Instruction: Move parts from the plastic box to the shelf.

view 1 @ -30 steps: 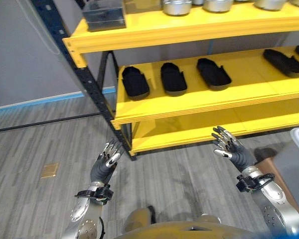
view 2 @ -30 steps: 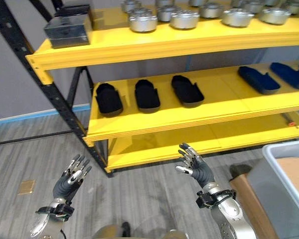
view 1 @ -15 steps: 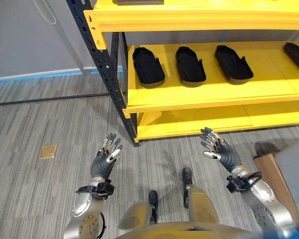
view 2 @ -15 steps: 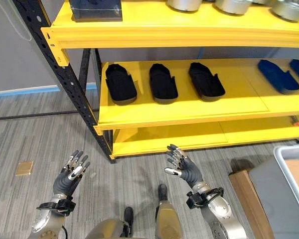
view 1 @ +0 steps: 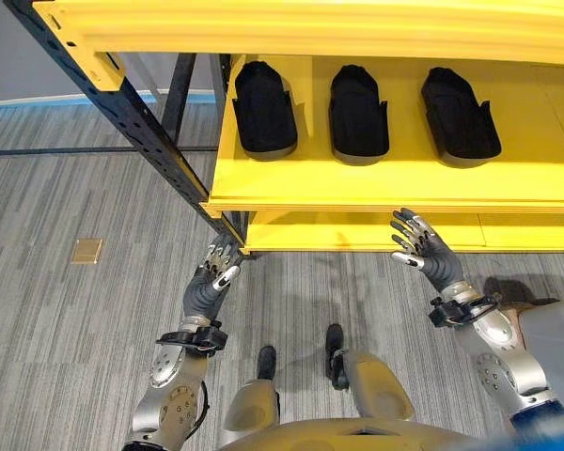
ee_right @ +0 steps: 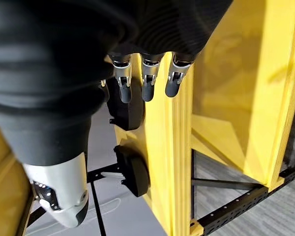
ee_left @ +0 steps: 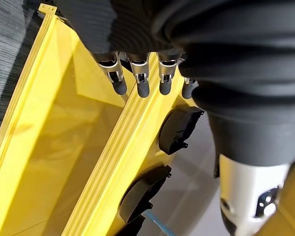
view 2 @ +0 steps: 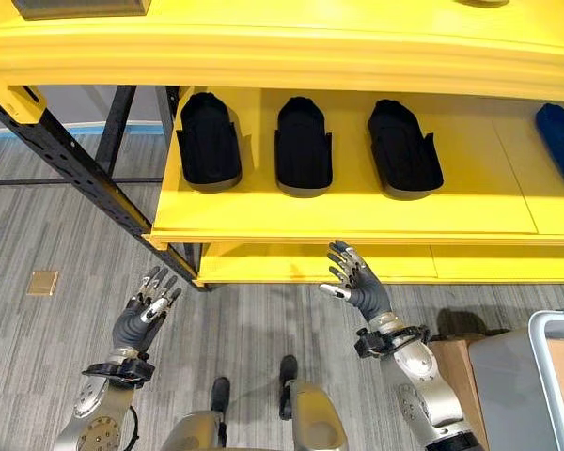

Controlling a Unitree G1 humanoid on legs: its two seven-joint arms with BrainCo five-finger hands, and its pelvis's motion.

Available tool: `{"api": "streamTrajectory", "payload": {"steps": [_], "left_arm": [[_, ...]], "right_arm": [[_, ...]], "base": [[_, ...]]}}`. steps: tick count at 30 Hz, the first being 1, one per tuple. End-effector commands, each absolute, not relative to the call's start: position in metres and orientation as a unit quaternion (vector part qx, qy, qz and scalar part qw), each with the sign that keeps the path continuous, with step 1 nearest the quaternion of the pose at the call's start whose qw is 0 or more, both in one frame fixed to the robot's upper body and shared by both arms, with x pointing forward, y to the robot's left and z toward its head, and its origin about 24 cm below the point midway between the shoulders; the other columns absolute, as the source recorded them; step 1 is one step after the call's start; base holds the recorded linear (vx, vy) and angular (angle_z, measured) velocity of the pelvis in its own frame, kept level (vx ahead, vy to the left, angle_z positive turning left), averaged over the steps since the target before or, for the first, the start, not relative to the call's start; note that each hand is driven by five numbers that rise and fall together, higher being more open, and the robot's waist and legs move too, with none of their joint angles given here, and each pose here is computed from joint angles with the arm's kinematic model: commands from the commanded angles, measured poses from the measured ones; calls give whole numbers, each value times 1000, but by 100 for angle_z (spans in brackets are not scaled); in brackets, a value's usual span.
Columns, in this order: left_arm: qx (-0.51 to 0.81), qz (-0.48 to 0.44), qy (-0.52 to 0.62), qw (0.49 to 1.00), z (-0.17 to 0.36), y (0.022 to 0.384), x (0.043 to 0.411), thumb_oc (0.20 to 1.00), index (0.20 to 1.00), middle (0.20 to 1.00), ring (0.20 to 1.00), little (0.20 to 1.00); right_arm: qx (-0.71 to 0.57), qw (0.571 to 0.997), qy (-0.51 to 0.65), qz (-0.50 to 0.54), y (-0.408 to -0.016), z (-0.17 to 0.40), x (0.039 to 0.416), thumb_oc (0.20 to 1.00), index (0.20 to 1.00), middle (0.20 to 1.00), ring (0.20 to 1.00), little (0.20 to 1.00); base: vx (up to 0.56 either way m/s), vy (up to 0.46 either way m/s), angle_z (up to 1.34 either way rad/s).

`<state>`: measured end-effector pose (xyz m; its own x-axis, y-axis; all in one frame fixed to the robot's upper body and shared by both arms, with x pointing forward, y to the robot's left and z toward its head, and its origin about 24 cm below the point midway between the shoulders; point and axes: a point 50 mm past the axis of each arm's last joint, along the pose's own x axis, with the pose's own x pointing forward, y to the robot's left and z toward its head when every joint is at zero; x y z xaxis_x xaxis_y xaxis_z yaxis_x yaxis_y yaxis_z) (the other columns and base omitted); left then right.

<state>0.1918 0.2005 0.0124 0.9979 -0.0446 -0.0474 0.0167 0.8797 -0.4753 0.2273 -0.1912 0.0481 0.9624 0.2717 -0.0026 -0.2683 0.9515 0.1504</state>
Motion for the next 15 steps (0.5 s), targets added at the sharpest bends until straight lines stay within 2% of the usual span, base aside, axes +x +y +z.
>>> {"api": "streamTrajectory", "payload": {"steps": [1,7,11,15], "left_arm": [[-246,-28,-33,968,35,202,191,1000,1000,1000,1000,1000],[-248,-56,-47,966,44,192,200,1000,1000,1000,1000,1000],[-241,-61,-52,967,47,193,203,1000,1000,1000,1000,1000],[-226,-68,-66,969,53,193,210,1000,1000,1000,1000,1000]], "right_arm": [[76,988,-43,129,-197,65,225,1000,1000,1000,1000,1000],[67,990,-55,107,-203,68,228,1000,1000,1000,1000,1000],[70,991,-63,97,-201,69,229,1000,1000,1000,1000,1000],[77,989,-73,106,-194,71,233,1000,1000,1000,1000,1000]], "base": [[25,-96,4],[-15,-28,30],[52,202,34],[0,225,-30]]}}
